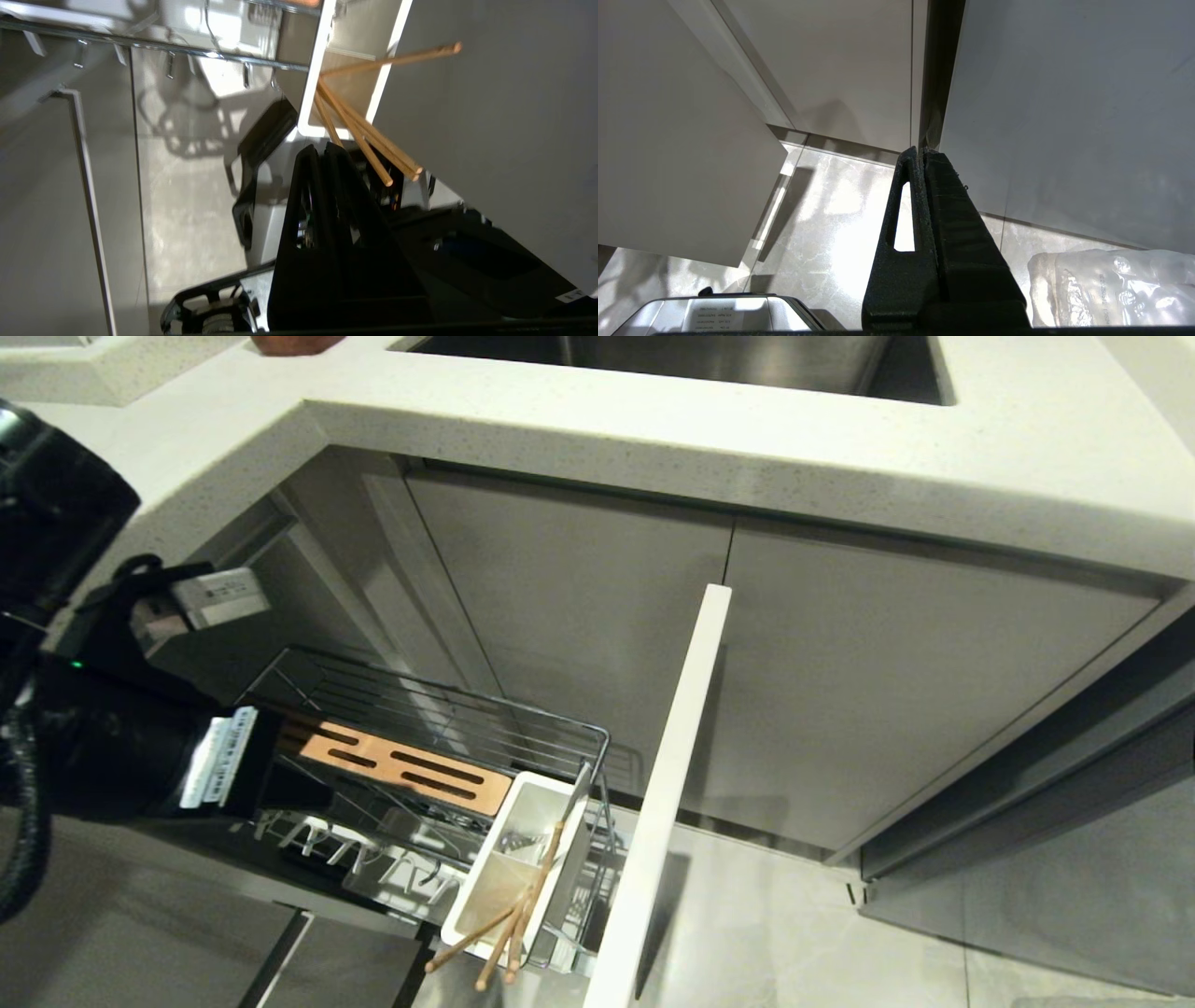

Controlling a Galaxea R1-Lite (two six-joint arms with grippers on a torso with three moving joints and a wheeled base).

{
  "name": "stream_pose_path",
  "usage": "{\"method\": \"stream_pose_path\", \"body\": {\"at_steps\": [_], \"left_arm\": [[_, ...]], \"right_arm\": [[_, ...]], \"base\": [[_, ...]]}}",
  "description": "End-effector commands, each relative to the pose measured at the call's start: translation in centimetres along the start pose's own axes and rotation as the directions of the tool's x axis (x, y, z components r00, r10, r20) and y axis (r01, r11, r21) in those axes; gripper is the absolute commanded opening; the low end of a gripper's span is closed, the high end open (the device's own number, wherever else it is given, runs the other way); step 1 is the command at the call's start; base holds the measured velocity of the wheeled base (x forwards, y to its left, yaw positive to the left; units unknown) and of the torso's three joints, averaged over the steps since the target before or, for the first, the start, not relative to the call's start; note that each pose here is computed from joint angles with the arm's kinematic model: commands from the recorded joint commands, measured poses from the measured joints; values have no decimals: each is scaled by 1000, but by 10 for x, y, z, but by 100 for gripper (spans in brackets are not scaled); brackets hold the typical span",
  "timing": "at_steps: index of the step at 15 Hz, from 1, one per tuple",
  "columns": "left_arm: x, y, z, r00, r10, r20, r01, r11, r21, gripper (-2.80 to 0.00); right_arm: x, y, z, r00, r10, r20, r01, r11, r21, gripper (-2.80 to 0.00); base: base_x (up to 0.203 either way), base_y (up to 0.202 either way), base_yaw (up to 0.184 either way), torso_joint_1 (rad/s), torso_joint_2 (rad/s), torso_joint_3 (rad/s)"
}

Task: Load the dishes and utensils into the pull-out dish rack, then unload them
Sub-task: Take the chopsticks out of the cupboard

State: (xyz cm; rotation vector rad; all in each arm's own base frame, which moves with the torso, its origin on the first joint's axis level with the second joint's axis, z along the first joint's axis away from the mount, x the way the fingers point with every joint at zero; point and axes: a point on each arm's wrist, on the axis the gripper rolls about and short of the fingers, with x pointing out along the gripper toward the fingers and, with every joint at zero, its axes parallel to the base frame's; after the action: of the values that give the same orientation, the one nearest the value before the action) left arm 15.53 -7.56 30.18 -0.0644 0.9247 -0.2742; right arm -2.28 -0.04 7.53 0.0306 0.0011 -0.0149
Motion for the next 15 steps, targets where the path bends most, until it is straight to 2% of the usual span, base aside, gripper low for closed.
{"method": "stream_pose_path", "body": {"at_steps": [1, 3, 5, 7, 8, 12, 14, 15], "left_arm": [[26, -8, 6, 995, 16, -99, -14, 1000, 21, -280], [48, -16, 5, 966, 51, -252, -38, 998, 56, -280], [66, -26, 6, 910, 79, -407, -61, 996, 58, -280], [79, -32, 8, 859, 99, -502, -85, 995, 50, -280], [84, -34, 11, 846, 100, -524, -88, 995, 48, 0], [105, -40, 16, 818, 104, -566, -96, 994, 45, 0], [119, -41, 17, 796, 120, -593, -135, 991, 19, 0], [127, -41, 17, 776, 130, -617, -152, 988, 17, 0]], "right_arm": [[0, 0, -1, 1000, 1, -2, -1, 1000, 0, -280], [0, 0, -1, 1000, 1, -3, -1, 1000, 0, -280], [0, 0, -1, 1000, 0, -2, 0, 1000, 0, -280], [0, 0, 0, 1000, 1, -2, -1, 1000, 0, -280], [0, 0, -1, 1000, 1, -3, -1, 1000, 0, -280], [0, 0, -1, 1000, 0, -3, 0, 1000, 0, -280], [0, 0, 0, 1000, 0, -2, 0, 1000, 0, -280], [0, 0, -1, 1000, 0, -3, 0, 1000, 0, -280]], "base": [[0, 0, 0, 0, 0, 0], [0, 0, 0, 0, 0, 0], [0, 0, 0, 0, 0, 0], [0, 0, 0, 0, 0, 0], [0, 0, 0, 0, 0, 0], [0, 0, 0, 0, 0, 0], [0, 0, 0, 0, 0, 0], [0, 0, 0, 0, 0, 0]]}}
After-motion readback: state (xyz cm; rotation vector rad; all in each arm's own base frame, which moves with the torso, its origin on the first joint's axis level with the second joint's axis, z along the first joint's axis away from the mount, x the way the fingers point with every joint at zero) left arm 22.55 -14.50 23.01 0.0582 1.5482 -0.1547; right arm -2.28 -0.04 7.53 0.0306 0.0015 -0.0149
